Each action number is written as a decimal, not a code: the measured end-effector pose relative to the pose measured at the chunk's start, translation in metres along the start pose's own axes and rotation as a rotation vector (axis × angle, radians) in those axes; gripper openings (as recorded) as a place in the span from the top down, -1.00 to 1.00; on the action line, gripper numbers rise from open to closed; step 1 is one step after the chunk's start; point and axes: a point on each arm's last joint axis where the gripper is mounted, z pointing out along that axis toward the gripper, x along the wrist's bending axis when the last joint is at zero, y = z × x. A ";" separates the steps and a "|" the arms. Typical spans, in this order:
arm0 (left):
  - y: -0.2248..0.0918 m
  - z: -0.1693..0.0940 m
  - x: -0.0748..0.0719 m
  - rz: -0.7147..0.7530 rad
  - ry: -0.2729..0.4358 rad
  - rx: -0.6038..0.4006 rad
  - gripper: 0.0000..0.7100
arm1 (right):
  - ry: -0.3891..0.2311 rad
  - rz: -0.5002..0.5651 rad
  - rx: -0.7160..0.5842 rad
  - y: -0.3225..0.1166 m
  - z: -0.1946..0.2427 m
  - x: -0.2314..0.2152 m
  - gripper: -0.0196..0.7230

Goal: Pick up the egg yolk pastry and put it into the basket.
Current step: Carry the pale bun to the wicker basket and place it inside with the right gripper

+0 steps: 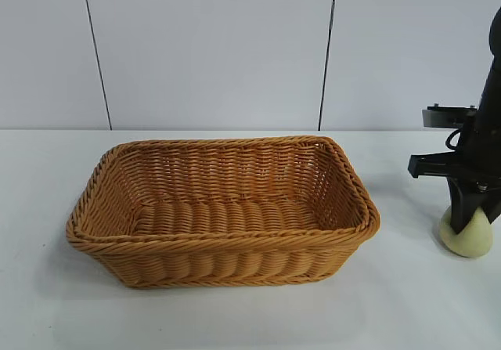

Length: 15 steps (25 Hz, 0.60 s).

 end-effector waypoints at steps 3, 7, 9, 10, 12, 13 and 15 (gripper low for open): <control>0.000 0.000 0.000 0.000 0.000 0.000 -0.81 | 0.009 -0.006 -0.072 0.009 -0.039 0.002 0.65; 0.000 0.000 0.000 0.001 0.001 0.000 -0.81 | 0.020 -0.017 -0.176 0.017 -0.091 0.006 0.65; 0.000 0.000 0.000 0.001 0.001 -0.001 -0.81 | 0.023 -0.033 -0.200 0.020 -0.108 0.012 0.65; 0.000 0.000 0.000 0.001 0.001 -0.001 -0.81 | 0.024 -0.044 -0.214 0.021 -0.115 0.016 0.65; 0.000 0.000 0.000 0.001 0.001 -0.001 -0.81 | 0.030 -0.082 -0.230 0.021 -0.124 0.032 0.65; 0.000 0.000 0.000 0.001 0.001 -0.001 -0.81 | 0.034 -0.103 -0.242 0.021 -0.128 0.040 0.65; 0.000 0.000 0.000 0.001 0.001 -0.001 -0.81 | 0.043 -0.159 -0.258 0.018 -0.133 0.063 0.65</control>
